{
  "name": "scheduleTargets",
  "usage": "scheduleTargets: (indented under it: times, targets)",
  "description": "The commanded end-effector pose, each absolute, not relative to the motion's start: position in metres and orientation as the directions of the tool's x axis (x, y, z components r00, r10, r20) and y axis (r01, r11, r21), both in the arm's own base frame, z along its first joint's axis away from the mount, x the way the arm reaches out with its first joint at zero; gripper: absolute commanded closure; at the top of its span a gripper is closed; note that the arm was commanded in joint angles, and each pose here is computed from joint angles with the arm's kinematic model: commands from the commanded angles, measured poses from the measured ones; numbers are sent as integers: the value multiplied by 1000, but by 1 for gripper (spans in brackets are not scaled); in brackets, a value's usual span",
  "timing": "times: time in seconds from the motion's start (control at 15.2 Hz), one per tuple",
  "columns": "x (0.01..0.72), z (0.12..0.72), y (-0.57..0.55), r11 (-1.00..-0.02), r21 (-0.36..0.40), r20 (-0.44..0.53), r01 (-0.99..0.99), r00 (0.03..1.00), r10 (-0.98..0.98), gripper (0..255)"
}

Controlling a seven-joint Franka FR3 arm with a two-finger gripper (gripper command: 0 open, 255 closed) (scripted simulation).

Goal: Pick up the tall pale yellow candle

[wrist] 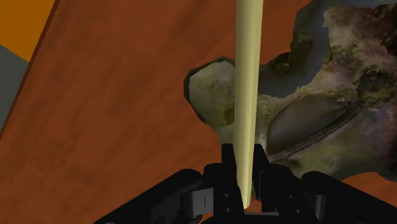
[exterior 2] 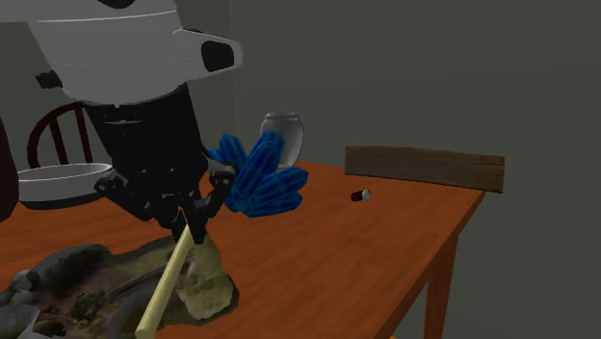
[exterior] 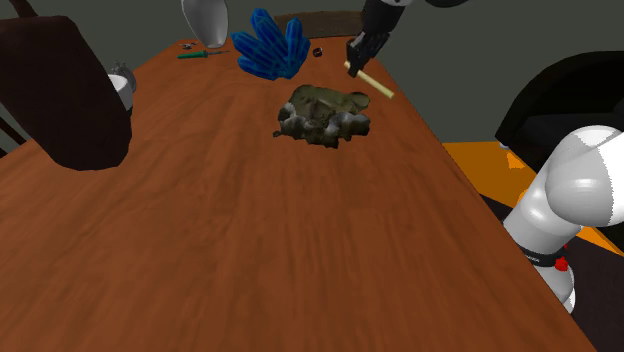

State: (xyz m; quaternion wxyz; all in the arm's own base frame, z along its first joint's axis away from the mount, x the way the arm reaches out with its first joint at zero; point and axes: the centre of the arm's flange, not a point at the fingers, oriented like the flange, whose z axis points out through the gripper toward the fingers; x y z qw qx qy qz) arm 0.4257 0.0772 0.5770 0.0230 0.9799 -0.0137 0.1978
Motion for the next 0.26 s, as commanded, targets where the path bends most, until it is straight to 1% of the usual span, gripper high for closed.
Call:
scheduleTargets:
  times: [0.0, 0.2]
  targets:
    - [426, 587, 77, -999, 40, 388, -36, 922, -18, 255]
    - [426, 593, 77, -999, 40, 388, -36, 922, -18, 255]
